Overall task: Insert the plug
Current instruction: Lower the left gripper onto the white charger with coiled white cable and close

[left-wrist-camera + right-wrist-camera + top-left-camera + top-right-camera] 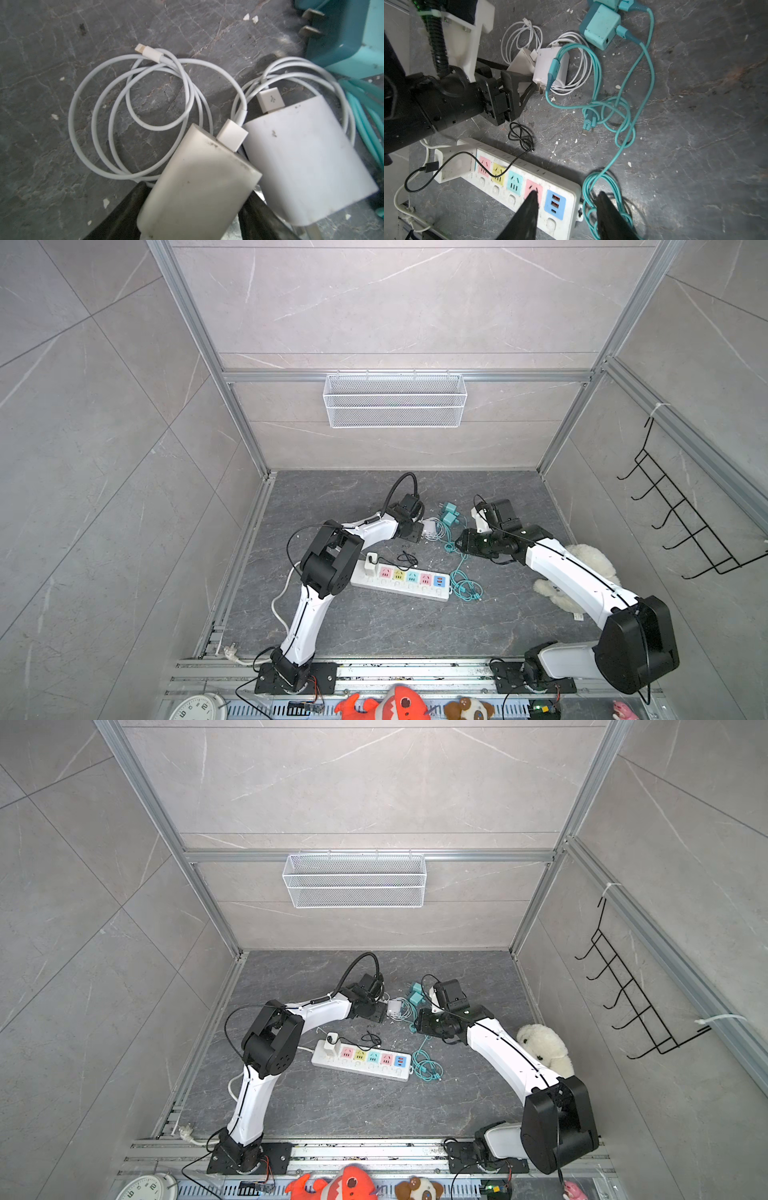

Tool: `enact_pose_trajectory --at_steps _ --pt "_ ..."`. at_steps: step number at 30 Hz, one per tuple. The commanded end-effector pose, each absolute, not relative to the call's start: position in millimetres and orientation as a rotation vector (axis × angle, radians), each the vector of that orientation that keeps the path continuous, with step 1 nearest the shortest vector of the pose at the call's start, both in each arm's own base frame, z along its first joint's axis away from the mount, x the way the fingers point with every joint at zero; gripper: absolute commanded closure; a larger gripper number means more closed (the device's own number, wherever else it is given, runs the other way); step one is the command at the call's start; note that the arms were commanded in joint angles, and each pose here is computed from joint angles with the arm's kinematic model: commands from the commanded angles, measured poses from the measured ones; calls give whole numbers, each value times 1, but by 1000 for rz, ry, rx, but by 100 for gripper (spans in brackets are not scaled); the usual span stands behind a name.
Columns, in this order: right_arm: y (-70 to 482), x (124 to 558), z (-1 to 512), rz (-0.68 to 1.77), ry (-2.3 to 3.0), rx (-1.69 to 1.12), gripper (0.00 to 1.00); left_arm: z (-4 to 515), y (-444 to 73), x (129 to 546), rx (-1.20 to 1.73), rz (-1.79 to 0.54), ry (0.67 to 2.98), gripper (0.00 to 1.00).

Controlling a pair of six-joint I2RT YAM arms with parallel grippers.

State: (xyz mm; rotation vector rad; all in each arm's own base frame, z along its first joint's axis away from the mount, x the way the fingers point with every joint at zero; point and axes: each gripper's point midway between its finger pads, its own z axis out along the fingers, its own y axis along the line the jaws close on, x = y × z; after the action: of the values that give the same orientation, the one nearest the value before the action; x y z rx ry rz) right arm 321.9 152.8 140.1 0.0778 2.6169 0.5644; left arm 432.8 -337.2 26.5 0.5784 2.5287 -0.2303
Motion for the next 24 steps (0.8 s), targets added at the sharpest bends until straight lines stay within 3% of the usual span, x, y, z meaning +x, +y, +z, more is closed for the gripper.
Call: enact_pose_trajectory --at_steps 1,16,24 --pt "150 327 144 544 2619 89 52 14 -342 426 665 -247 2562 31" --pt "136 327 152 525 2592 127 53 26 -344 430 660 -245 2535 57" --pt "114 309 155 505 2573 188 52 92 -330 454 501 -186 2364 61"
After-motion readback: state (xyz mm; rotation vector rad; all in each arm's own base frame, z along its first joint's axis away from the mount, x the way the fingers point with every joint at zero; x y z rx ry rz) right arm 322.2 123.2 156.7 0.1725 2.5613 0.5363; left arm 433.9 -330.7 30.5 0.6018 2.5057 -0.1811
